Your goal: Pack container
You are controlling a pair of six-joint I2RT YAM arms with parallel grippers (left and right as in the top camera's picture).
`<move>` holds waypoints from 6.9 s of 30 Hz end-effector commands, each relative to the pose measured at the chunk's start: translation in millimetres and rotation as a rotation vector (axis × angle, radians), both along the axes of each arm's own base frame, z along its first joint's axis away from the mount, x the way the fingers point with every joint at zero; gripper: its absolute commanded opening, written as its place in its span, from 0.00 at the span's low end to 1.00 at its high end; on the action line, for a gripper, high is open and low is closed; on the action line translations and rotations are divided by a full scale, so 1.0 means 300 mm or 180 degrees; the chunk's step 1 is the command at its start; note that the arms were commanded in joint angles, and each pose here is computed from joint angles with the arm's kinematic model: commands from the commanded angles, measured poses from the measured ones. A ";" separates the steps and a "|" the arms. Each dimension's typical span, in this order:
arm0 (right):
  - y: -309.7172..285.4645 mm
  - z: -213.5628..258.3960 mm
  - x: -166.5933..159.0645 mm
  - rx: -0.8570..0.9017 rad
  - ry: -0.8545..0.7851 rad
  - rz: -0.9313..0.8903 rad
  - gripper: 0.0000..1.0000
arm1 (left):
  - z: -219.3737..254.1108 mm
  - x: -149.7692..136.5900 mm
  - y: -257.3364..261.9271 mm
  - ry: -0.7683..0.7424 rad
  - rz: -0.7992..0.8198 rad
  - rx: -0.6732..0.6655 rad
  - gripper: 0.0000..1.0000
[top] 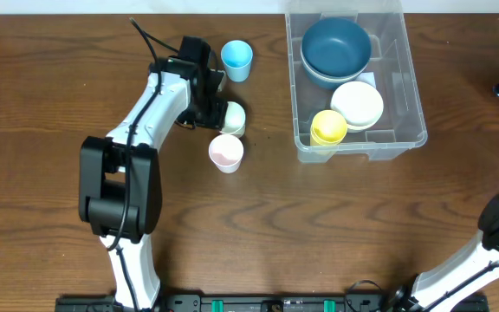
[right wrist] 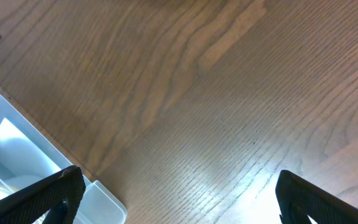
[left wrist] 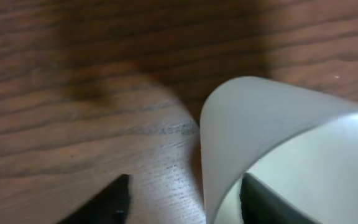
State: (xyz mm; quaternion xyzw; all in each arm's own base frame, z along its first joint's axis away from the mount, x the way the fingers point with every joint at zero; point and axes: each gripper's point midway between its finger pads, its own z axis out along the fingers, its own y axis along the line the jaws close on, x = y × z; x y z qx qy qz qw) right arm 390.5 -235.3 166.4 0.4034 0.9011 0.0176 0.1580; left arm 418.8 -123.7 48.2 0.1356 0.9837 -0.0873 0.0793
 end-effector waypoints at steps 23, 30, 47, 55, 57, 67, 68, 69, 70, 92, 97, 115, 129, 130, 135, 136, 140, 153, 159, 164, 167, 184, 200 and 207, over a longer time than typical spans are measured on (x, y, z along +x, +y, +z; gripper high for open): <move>0.000 0.020 -0.003 -0.0001 -0.0044 -0.0034 0.99 | 0.761 -0.206 -0.485 -0.1497 -0.1251 -0.1119 0.06; 0.000 0.019 -0.003 -0.0001 -0.0043 -0.0034 0.99 | 0.598 -0.220 -0.655 -0.1409 -0.1505 -0.0774 0.06; 0.000 0.019 -0.003 -0.0001 -0.0043 -0.0034 0.99 | 0.445 -0.102 -0.698 -0.1372 -0.1403 -0.0724 0.07; 0.000 0.019 -0.003 -0.0001 -0.0043 -0.0034 0.99 | 0.415 -0.103 -0.698 -0.1303 -0.1405 -0.0694 0.62; 0.000 0.019 -0.003 -0.0001 -0.0043 -0.0034 0.99 | 0.441 -0.094 -0.682 -0.1352 -0.1368 -0.0706 0.62; 0.000 0.019 -0.003 -0.0001 -0.0043 -0.0034 0.99 | 0.617 0.061 -0.146 -0.1507 0.0191 -0.0245 0.70; 0.000 0.019 -0.003 0.0000 -0.0043 -0.0035 0.99 | 0.593 0.045 -0.097 -0.1344 0.0363 -0.0206 0.70; 0.000 0.020 -0.003 -0.0001 -0.0044 -0.0035 0.99 | 0.555 0.009 -0.034 -0.1083 0.0563 -0.0140 0.70; 0.000 0.019 -0.003 -0.0001 -0.0043 -0.0034 0.99 | 0.527 -0.026 0.014 -0.0869 0.0702 -0.0069 0.69; 0.000 0.020 -0.003 -0.0001 -0.0044 -0.0035 0.99 | 0.205 -0.286 0.069 0.0346 0.0771 -0.0018 0.68; 0.000 0.019 -0.003 -0.0001 -0.0043 -0.0034 0.99 | 0.138 -0.286 0.037 0.0301 0.0688 -0.0029 0.69; 0.000 0.019 -0.003 -0.0001 -0.0043 -0.0034 0.99 | -0.023 -0.299 0.038 0.0613 0.0739 0.0094 0.11; 0.000 0.019 -0.003 -0.0001 -0.0043 -0.0034 0.99 | 0.559 0.004 -0.062 -0.0695 0.0629 -0.0431 0.06; 0.000 0.019 -0.003 -0.0001 -0.0043 -0.0034 0.99 | 0.624 0.024 -0.086 -0.0852 0.0582 -0.0518 0.06; 0.000 0.020 -0.003 -0.0001 -0.0044 -0.0034 0.99 | 0.785 0.042 -0.286 -0.1399 0.0053 -0.0743 0.06; 0.000 0.019 -0.003 -0.0001 -0.0043 -0.0034 0.99 | 0.779 0.041 -0.325 -0.1436 -0.0024 -0.0733 0.06; 0.000 0.019 -0.003 -0.0001 -0.0043 -0.0034 0.99 | 0.720 0.034 -0.472 -0.1553 -0.0346 -0.0551 0.05; 0.000 0.019 -0.003 -0.0001 -0.0043 -0.0034 0.99 | 0.477 0.127 -0.622 -0.1552 -0.0589 -0.0270 0.06; 0.000 0.019 -0.003 -0.0001 -0.0043 -0.0034 0.99 | 0.395 0.170 -0.618 -0.1512 -0.0615 -0.0203 0.06; 0.000 0.020 -0.003 -0.0001 -0.0044 -0.0034 0.99 | 0.365 0.176 -0.620 -0.1476 -0.0617 -0.0182 0.06; 0.000 0.020 -0.003 -0.0001 -0.0044 -0.0034 0.99 | 0.349 0.177 -0.622 -0.1459 -0.0655 -0.0159 0.06; 0.000 0.019 -0.003 -0.0001 -0.0043 -0.0034 0.99 | 0.223 0.139 -0.601 -0.1127 -0.0729 0.0022 0.06; 0.000 0.019 -0.003 0.0000 -0.0043 -0.0035 0.99 | 0.177 0.122 -0.595 -0.1015 -0.0831 0.0111 0.27; 0.000 0.019 -0.003 -0.0001 -0.0043 -0.0034 0.99 | 0.238 0.179 -0.585 -0.1257 -0.0732 0.0129 0.49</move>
